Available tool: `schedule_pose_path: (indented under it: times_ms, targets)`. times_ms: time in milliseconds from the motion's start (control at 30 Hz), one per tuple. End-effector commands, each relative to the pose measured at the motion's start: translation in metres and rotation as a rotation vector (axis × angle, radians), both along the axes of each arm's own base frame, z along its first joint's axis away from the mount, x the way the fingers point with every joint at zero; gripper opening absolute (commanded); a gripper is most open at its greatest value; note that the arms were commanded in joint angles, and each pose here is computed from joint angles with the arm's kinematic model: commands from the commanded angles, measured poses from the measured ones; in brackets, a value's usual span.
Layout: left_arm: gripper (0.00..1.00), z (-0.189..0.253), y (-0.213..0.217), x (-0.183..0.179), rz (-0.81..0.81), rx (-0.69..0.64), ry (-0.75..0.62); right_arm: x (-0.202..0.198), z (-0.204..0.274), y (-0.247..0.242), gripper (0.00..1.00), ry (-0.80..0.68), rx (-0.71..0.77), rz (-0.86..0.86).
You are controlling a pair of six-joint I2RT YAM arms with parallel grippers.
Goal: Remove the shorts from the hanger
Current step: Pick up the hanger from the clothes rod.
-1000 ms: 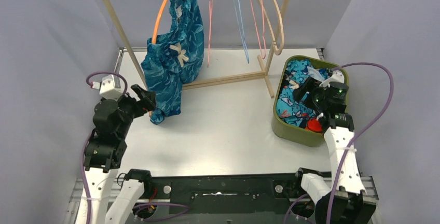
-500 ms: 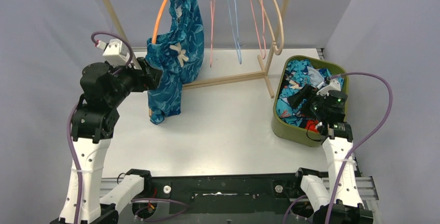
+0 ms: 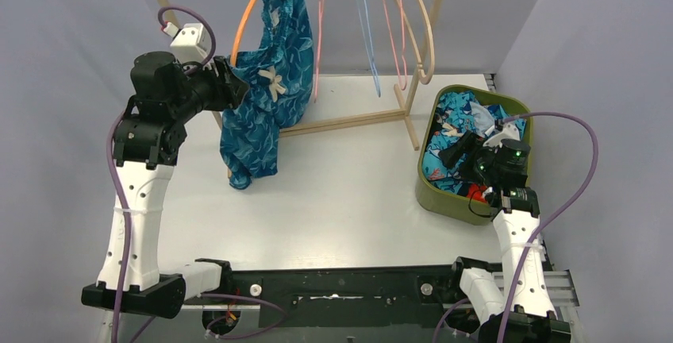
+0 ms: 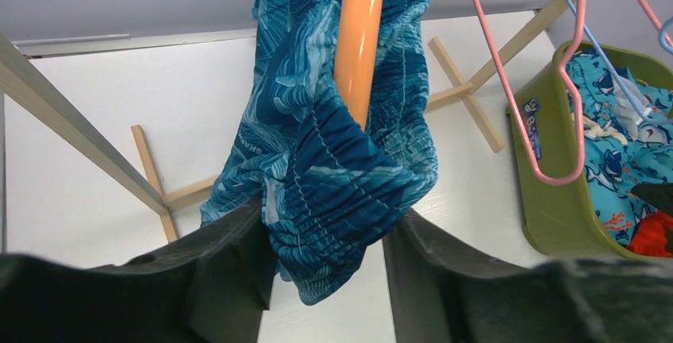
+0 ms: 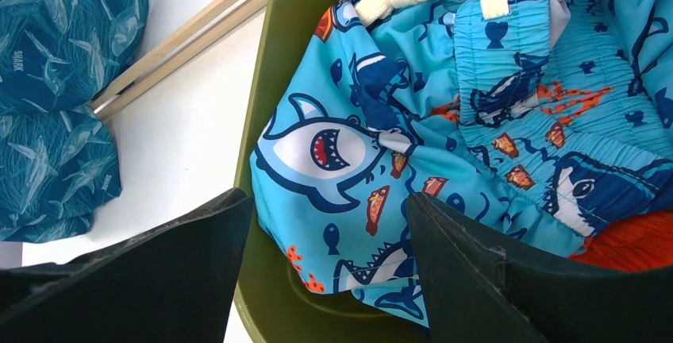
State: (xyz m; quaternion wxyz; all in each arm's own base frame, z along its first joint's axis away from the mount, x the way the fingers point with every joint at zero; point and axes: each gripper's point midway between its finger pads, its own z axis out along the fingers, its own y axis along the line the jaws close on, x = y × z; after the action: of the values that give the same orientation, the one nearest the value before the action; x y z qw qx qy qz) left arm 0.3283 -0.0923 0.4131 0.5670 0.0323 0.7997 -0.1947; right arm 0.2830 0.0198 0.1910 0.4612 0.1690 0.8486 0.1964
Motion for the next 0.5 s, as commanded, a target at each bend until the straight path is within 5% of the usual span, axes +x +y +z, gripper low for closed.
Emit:
schedule_pose_path:
  times_ms: [0, 167, 267, 467]
  targets:
    - [0.42, 0.0336, 0.0055, 0.0079, 0.000, 0.061, -0.105, 0.0001, 0.0048, 0.0036, 0.73, -0.018, 0.011, 0.014]
    - [0.37, 0.0361, 0.0021, 0.0171, -0.025, 0.084, -0.099, -0.0013, 0.0033, 0.0042, 0.73, -0.011, 0.014, 0.014]
    - [0.65, 0.0388, 0.0017, 0.0175, -0.031, 0.089, -0.106, -0.0027, 0.0013, 0.0041, 0.73, -0.004, 0.011, 0.016]
    - [0.75, 0.0348, 0.0107, 0.0103, 0.006, 0.116, -0.092, -0.0046, -0.0033, 0.0039, 0.73, 0.010, 0.010, 0.016]
